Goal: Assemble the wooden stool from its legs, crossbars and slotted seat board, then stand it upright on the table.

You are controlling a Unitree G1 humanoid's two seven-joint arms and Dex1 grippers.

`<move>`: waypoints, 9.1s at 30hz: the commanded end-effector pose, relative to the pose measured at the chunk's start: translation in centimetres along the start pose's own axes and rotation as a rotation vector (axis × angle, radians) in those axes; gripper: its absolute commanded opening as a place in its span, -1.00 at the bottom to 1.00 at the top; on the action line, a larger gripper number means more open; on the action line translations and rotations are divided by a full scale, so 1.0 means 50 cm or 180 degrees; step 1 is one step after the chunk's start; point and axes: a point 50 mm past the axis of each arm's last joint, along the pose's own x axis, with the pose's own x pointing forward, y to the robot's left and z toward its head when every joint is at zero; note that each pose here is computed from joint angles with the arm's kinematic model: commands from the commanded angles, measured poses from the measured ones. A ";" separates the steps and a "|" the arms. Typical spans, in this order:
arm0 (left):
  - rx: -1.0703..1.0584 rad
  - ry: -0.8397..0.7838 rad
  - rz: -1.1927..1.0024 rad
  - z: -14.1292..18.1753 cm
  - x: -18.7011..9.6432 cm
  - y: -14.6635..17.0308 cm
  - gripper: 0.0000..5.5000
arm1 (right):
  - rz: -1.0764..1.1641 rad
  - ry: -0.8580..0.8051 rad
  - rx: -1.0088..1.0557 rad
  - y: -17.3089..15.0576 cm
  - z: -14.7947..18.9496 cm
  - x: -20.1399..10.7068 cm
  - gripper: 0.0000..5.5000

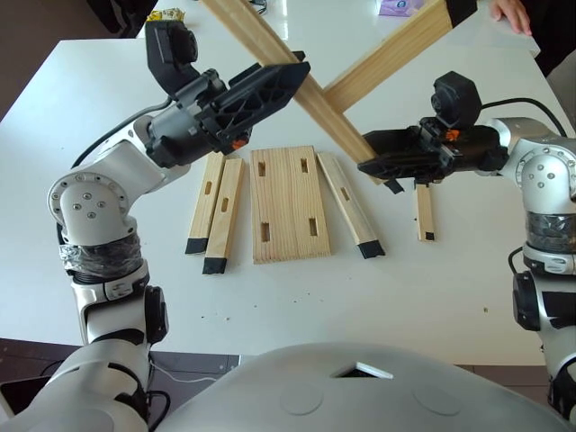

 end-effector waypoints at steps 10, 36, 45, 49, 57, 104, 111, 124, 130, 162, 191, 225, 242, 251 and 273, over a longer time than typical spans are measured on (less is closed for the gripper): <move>0.0031 0.0087 -0.0123 -0.026 -0.002 -0.023 -0.10 | 0.0104 0.0264 -0.0023 0.012 -0.010 -0.009 -0.25; 0.0241 -0.0005 0.0374 -0.042 -0.030 0.001 -0.25 | -0.0327 0.0388 -0.0100 -0.002 -0.053 -0.030 0.53; 0.1325 0.0930 0.0742 0.001 -0.103 0.008 -0.25 | -0.1123 0.0314 -0.0356 -0.030 -0.051 -0.099 0.94; 0.1578 0.1074 0.0705 0.040 -0.129 -0.006 -0.25 | -0.1360 0.0054 -0.0519 -0.040 -0.044 -0.101 0.94; 0.1600 0.1608 0.0643 0.010 -0.166 -0.014 -0.25 | -0.2134 -0.0488 -0.0507 -0.047 -0.061 -0.108 0.94; 0.1639 0.1745 0.0423 -0.017 -0.191 0.014 -0.25 | -0.2806 -0.0696 -0.0425 -0.078 -0.048 -0.150 0.94; 0.1611 0.1878 0.0466 -0.030 -0.209 0.020 -0.25 | -0.2769 -0.0678 -0.0413 -0.084 -0.047 -0.148 0.94; 0.1469 0.1798 0.0251 -0.061 -0.182 -0.006 -0.25 | -0.2763 -0.0615 -0.0428 -0.084 -0.055 -0.145 0.94; 0.1549 0.1857 0.0305 -0.048 -0.183 -0.001 -0.25 | -0.2754 -0.0602 -0.0425 -0.083 -0.055 -0.143 0.94; 0.1709 0.1840 0.0423 -0.074 -0.189 -0.021 -0.25 | -0.2528 -0.0423 -0.0363 -0.095 -0.052 -0.134 0.94; 0.1322 0.2622 0.0641 -0.136 -0.192 -0.061 -0.25 | -0.2704 -0.0648 -0.0151 -0.055 -0.111 -0.120 0.94; 0.1506 0.3062 0.0541 -0.076 -0.195 -0.010 -0.25 | -0.2991 -0.0881 0.0032 -0.027 -0.149 -0.110 0.94; 0.1666 0.2836 0.0614 -0.093 -0.189 0.000 -0.09 | -0.2980 -0.0899 0.0043 -0.032 -0.145 -0.106 0.94; 0.1739 0.2434 0.0704 -0.037 -0.181 0.003 0.30 | -0.3009 -0.0930 0.0051 -0.029 -0.149 -0.106 0.94; 0.1848 0.1384 0.3770 -0.162 -0.333 0.003 0.30 | -0.3200 -0.1019 0.0074 -0.050 -0.136 -0.113 0.94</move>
